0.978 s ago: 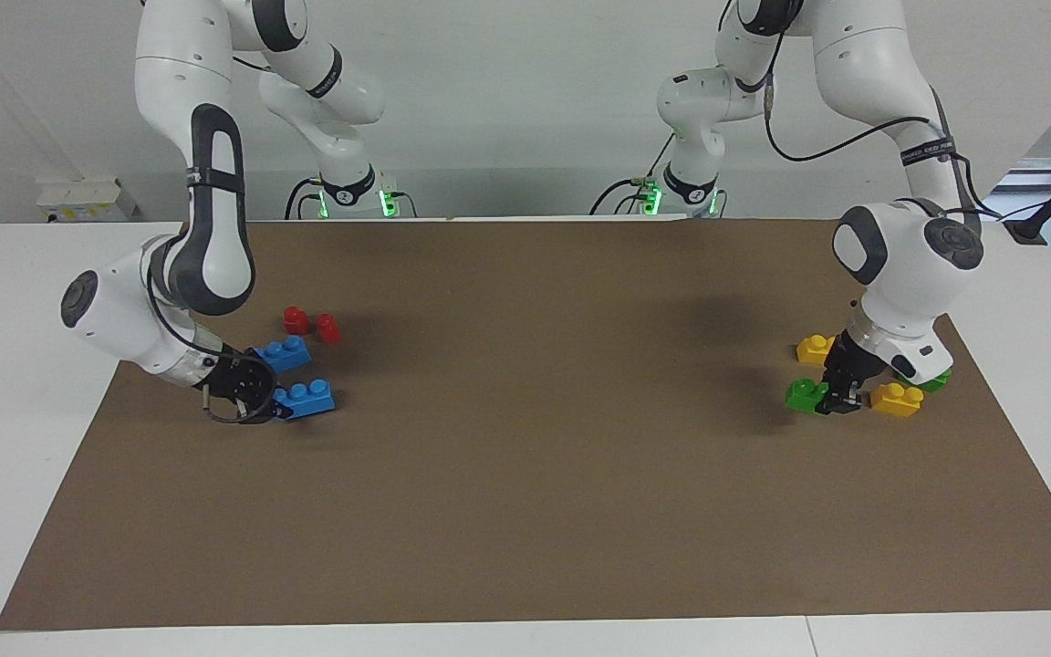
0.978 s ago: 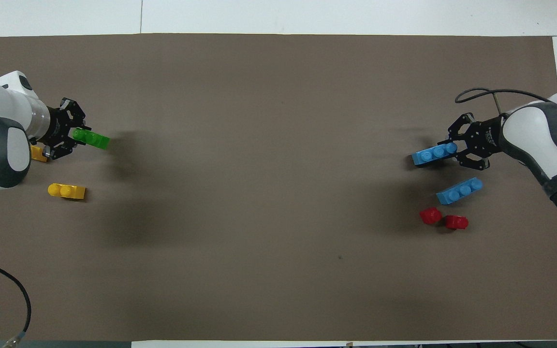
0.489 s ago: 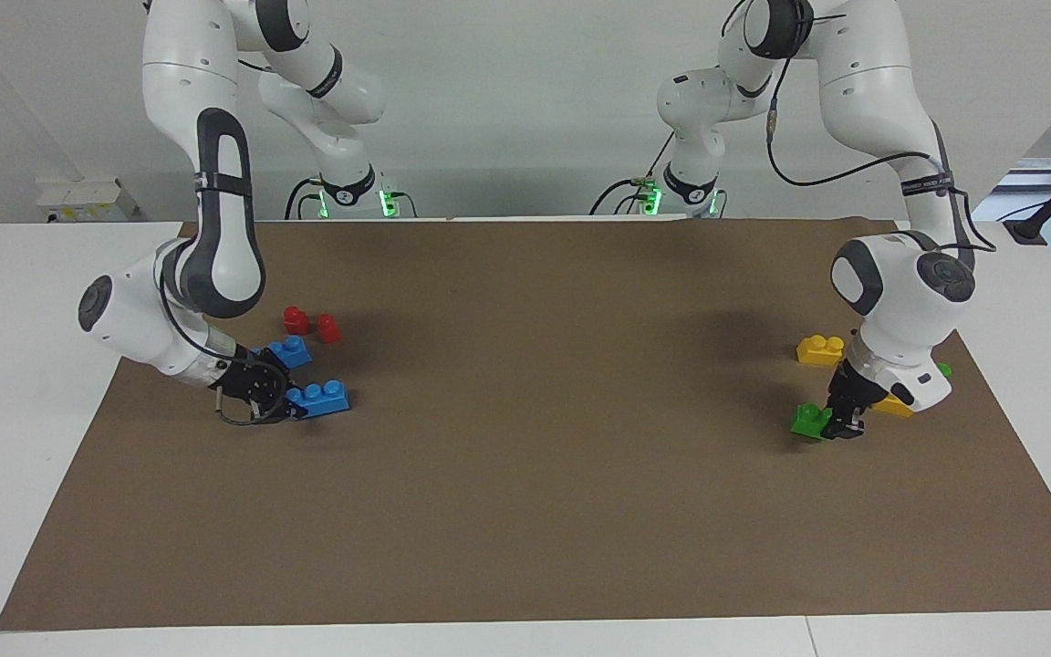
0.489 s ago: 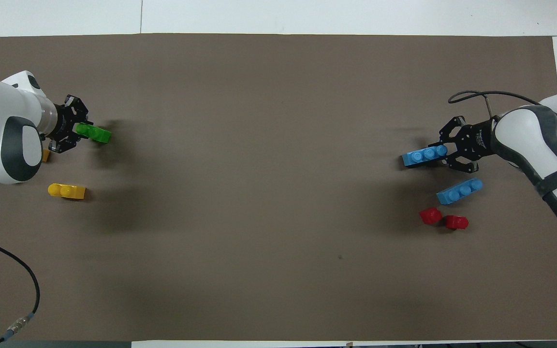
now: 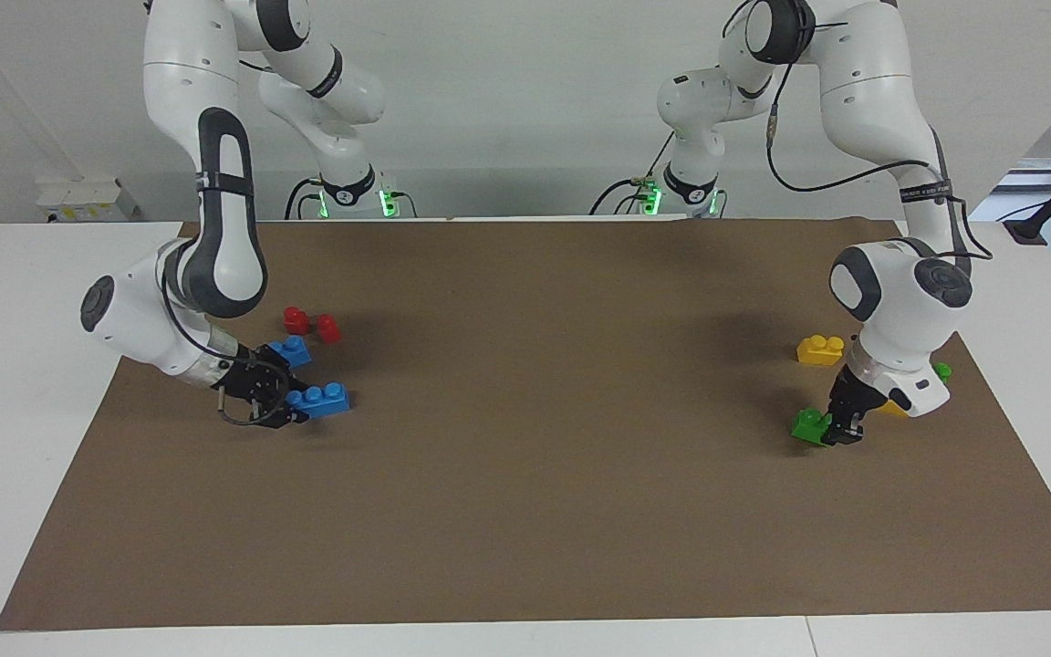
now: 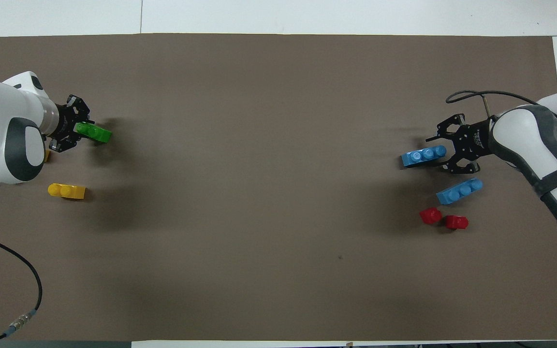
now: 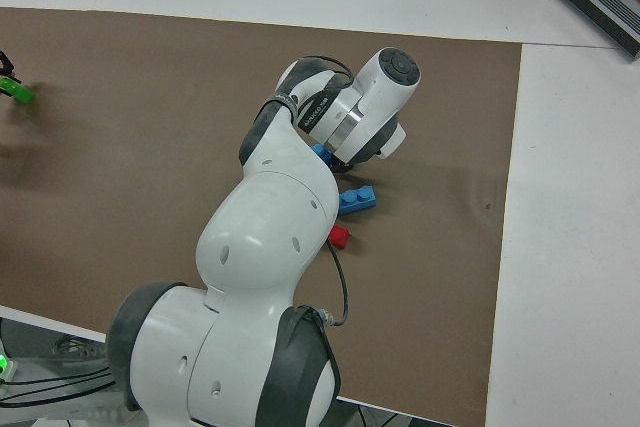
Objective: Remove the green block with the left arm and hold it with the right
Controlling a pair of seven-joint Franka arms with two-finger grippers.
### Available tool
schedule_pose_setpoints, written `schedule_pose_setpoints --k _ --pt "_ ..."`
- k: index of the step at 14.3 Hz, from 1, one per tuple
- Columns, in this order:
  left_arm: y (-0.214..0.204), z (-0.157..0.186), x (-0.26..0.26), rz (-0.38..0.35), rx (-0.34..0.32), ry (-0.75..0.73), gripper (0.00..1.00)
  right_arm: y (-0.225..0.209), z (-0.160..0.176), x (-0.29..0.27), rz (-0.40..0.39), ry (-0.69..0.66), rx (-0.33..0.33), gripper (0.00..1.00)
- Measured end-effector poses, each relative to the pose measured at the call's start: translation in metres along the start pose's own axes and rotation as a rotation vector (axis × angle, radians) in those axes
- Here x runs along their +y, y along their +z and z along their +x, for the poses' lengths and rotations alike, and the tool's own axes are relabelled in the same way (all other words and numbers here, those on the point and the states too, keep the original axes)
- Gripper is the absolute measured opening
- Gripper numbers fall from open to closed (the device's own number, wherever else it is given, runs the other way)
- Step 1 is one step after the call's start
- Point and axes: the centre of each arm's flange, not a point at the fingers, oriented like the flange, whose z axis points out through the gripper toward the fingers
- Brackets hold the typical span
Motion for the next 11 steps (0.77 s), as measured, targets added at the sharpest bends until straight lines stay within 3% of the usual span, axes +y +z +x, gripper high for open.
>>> schedule_pose_setpoints --k 2,4,8,11 --pt "0.002 -0.001 0.0 0.002 -0.002 0.032 0.75 -0.015 -0.023 -0.007 -0.008 0.001 -0.014 0.99" --pt "-0.001 -0.002 0.004 -0.005 0.001 0.068 0.98 -0.049 -0.049 -0.013 -0.021 -0.044 -0.02 1.0" --pt "-0.031 0.002 0.019 0.024 0.03 0.202 1.0 -0.118 -0.113 -0.018 -0.074 -0.25 0.105 1.0" --pt "-0.075 -0.005 0.031 0.031 0.038 0.338 1.0 -0.164 -0.154 -0.012 -0.123 -0.575 0.21 1.0"
